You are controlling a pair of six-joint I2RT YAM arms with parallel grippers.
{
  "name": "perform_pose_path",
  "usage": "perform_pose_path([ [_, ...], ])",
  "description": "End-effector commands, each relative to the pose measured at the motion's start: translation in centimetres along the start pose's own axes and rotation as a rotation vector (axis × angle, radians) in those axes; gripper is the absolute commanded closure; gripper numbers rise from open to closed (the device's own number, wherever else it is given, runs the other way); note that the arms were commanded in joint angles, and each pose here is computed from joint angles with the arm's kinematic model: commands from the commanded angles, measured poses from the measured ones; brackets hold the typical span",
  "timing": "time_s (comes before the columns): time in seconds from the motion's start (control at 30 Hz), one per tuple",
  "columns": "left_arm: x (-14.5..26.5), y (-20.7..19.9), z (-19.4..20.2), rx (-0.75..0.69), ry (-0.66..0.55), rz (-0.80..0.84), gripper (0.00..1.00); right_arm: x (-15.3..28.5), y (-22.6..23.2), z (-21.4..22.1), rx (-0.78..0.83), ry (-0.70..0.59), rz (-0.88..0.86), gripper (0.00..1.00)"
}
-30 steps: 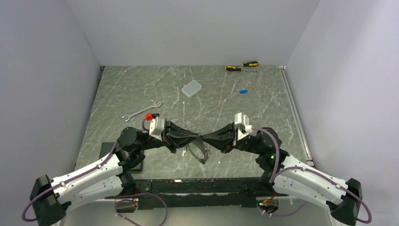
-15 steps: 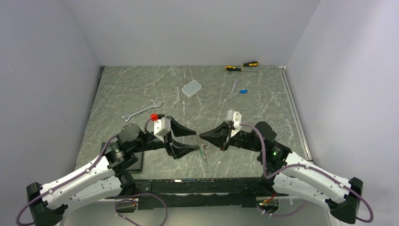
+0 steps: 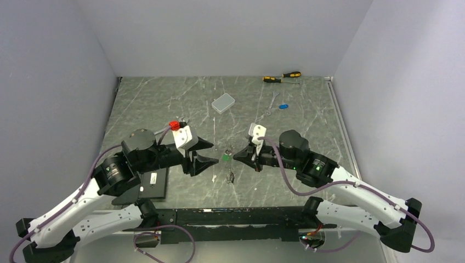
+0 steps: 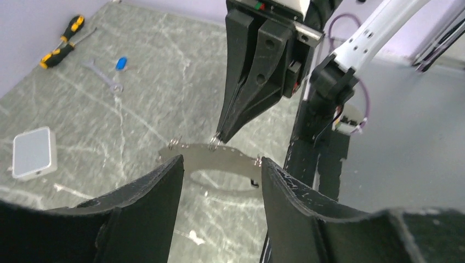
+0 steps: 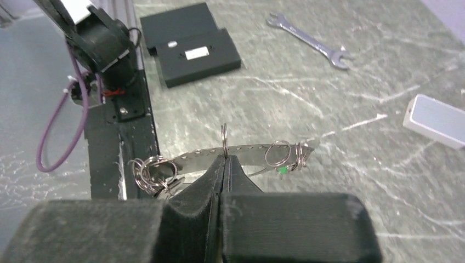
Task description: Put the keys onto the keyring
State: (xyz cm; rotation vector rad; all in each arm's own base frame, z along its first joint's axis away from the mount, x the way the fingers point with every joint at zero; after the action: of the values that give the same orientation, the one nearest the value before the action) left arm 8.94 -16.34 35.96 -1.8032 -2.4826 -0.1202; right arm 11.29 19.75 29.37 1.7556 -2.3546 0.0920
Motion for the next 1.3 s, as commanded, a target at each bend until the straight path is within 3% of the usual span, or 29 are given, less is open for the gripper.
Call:
perform_pose_path([
  [0.0, 0.6, 0.7, 0.4, -0.049, 0.156, -0.062, 0.42, 0.4, -0.6, -1.6, 0.021, 0.048, 0.097, 1.00],
  [0.47, -1.5, 1.1, 6.8, -0.084, 0.262, -0.015, 0.41, -3.0, -1.1, 2.6, -0.217, 0.311, 0.128, 1.00],
  [0.6, -1.8, 0.8, 7.9, -0.018, 0.286, -0.001, 0.43, -4.7, -0.9, 4.2, -0.276, 0.391, 0.084, 1.00],
  [0.77, -1.7, 0.2, 8.7, 0.066, 0.296, 0.011, 0.47, -6.3, -0.1, 5.1, -0.334, 0.400, -0.041, 1.00],
  [1.03, -1.2, -0.2, 10.5, 0.191, 0.346, -0.048, 0.53, -8.0, -0.6, 8.4, -0.357, 0.569, 0.003, 1.00],
  [1.27, -1.1, -0.7, 11.6, 0.228, 0.371, -0.022, 0.54, -6.9, -0.3, 6.6, -0.265, 0.476, -0.054, 1.00],
])
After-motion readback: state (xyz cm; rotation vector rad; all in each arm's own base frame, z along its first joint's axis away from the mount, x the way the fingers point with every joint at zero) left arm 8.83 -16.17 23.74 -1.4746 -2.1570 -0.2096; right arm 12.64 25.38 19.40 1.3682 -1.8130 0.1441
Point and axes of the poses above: each gripper's point midway between its finger pads, its own x axis back along the fingers, its own y axis along the line the jaws close on, z = x × y, the point moved 10 cm from there along x, back along the fingers, and after that the axes turned 4 degrees about -x, right-handed, at the moved point
